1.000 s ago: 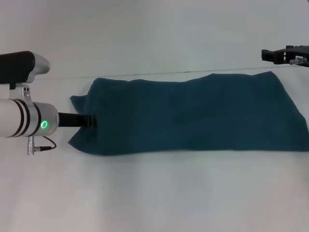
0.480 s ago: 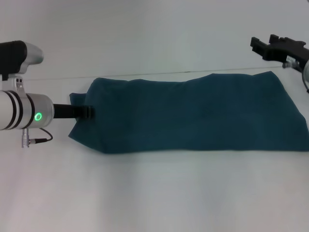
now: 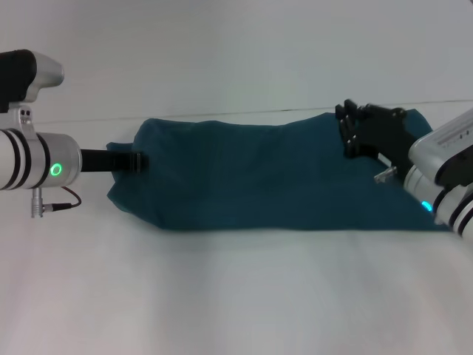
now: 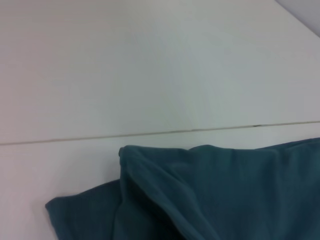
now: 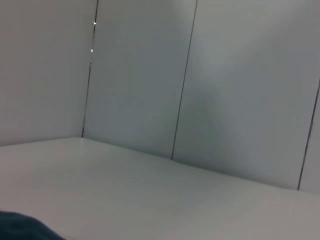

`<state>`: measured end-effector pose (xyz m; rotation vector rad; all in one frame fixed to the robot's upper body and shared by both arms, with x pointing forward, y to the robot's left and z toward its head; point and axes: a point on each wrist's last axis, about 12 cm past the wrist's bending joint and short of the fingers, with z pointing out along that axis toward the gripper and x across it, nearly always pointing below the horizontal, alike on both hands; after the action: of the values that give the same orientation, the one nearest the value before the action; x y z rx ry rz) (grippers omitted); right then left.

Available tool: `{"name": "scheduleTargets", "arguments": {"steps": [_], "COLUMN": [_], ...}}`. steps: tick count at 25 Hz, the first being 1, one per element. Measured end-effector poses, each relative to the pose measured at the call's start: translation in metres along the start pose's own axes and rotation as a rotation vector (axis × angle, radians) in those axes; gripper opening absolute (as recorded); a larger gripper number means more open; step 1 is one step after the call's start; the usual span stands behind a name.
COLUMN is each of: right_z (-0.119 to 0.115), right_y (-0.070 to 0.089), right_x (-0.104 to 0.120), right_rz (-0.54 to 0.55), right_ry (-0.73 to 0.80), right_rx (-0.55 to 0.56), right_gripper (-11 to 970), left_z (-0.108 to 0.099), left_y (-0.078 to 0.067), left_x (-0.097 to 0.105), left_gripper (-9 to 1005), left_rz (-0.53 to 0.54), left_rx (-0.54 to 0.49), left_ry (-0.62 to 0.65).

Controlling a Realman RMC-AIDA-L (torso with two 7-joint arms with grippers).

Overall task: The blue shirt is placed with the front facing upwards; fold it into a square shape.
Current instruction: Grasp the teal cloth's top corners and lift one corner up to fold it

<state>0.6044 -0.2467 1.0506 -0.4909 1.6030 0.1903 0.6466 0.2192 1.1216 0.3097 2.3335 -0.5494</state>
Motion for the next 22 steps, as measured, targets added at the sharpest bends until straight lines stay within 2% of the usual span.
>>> {"name": "scheduleTargets", "arguments": {"steps": [9,17,22], "right_z": [0.003,0.008,0.006], "right_y": [0.025,0.038,0.037], "right_x": [0.005,0.002,0.003], "right_rz": [0.026,0.016,0.024], "right_ry": [0.011,0.017,0.016], "right_rx": [-0.072,-0.133,-0.13], "right_gripper": [37,-1,0], "left_z": [-0.009,-0.018,-0.019], "left_y": [-0.009,-0.013,-0.008], "left_x": [-0.009,-0.008,0.0], "left_gripper": [41,43,45], "left_rz": [0.033,0.044,0.011], "left_rx": [0.043,0.048,0.035], "left_ry": [-0.011,-0.018,-0.01]}}
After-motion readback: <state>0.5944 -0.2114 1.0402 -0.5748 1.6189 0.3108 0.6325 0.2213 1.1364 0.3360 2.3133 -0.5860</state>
